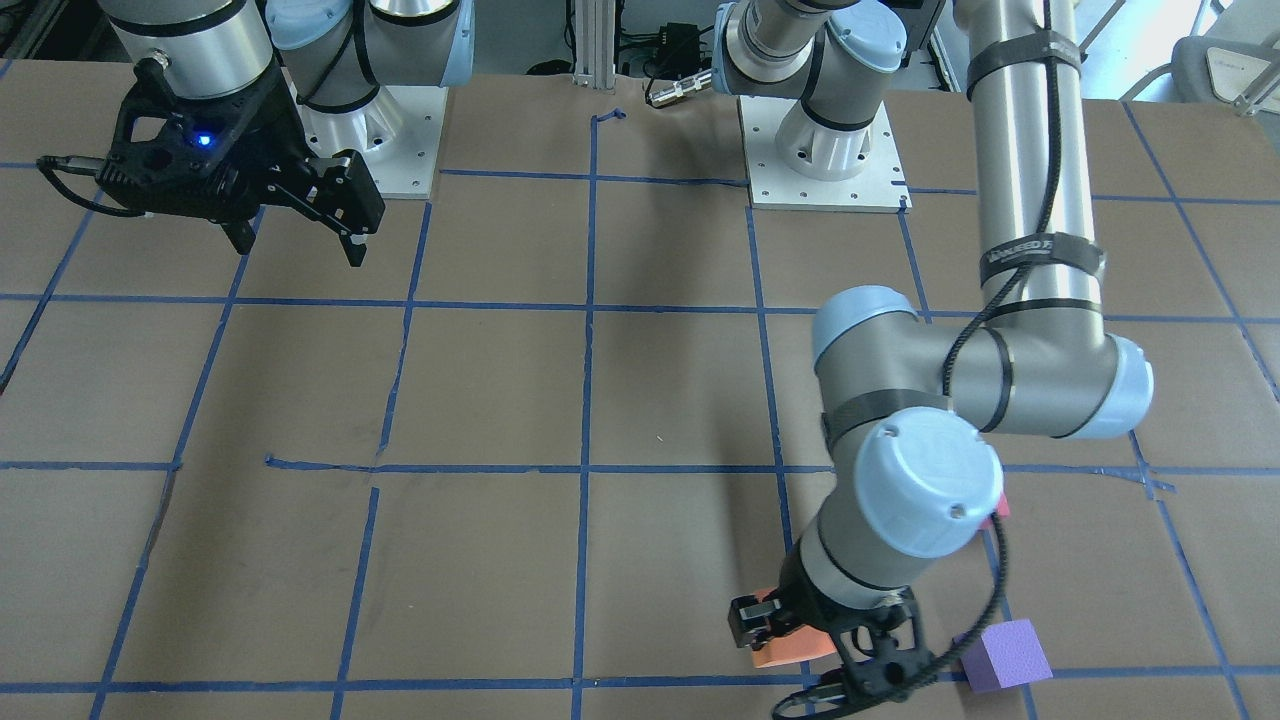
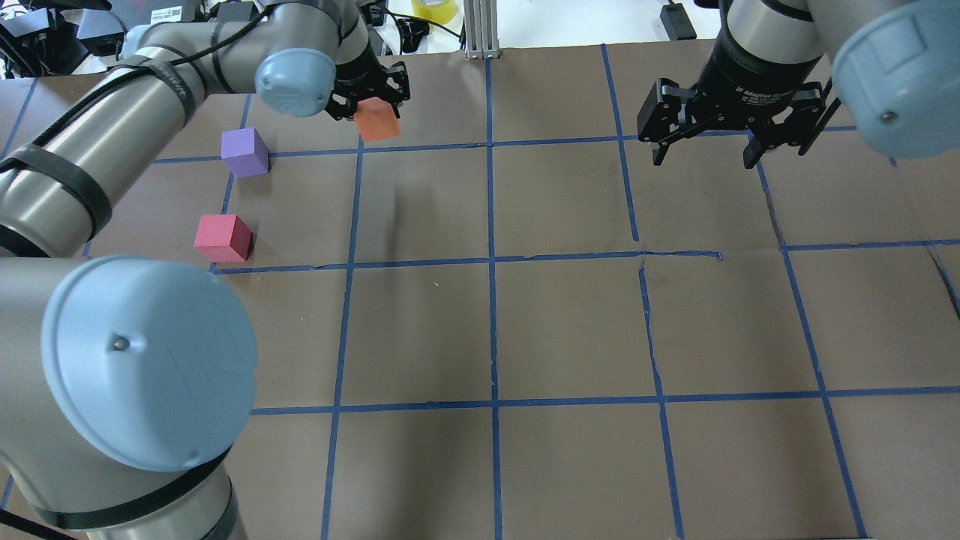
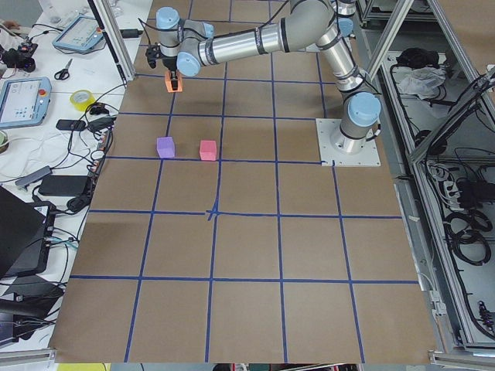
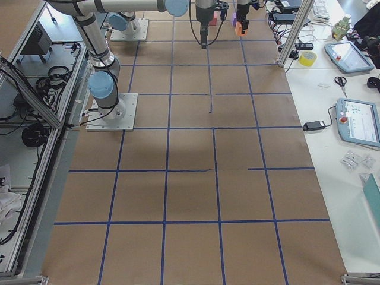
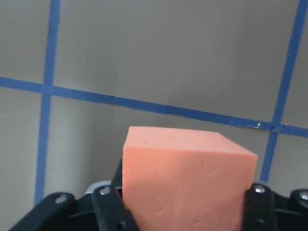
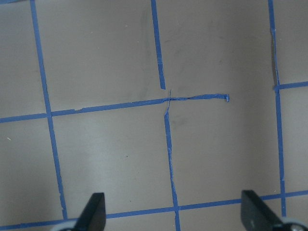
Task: Arrange blocks in a line
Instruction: 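Carry the orange cube with the left gripper between the purple and pink cubes, then lower the orange cube into the gap and open the left gripper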
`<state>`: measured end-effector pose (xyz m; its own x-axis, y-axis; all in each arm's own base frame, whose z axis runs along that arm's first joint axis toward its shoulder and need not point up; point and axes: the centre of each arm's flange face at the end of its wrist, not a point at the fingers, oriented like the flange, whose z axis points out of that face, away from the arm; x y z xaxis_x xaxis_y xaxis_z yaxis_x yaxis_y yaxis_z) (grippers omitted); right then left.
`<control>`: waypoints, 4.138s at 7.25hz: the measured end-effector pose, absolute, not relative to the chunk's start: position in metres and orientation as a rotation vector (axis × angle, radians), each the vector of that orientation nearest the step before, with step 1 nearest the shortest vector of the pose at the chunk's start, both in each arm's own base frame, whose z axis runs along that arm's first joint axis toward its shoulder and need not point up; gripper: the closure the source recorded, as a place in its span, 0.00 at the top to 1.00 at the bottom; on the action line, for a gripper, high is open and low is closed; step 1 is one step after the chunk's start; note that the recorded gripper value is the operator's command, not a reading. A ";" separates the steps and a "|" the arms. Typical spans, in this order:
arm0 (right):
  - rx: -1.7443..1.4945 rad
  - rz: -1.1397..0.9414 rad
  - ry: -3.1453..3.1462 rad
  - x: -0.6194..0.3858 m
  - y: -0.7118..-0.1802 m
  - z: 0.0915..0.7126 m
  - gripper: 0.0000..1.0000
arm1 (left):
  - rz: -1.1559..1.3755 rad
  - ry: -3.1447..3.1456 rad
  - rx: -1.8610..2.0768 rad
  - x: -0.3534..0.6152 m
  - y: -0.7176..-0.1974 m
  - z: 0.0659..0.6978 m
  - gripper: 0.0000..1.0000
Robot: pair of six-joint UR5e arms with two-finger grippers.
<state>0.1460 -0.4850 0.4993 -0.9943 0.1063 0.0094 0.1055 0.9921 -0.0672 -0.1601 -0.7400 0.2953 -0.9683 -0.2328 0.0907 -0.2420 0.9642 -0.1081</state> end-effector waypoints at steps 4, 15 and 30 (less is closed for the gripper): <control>-0.129 0.128 -3.127 0.147 -0.484 0.503 1.00 | 0.063 -3.073 0.191 0.011 -0.720 0.287 0.01; 0.115 0.186 -3.181 0.158 -0.484 0.508 1.00 | 0.093 -3.110 0.126 0.079 -0.691 0.215 0.00; 0.115 0.136 -3.174 0.156 -0.483 0.494 1.00 | 0.071 -3.103 0.154 0.078 -0.691 0.190 1.00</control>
<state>0.1556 -0.4826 0.4937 -0.9967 -0.0737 -0.0346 -0.0704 0.9937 -0.0870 0.0783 -0.6914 0.1896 -0.9945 -0.0981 0.0359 -0.0997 0.9940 -0.0442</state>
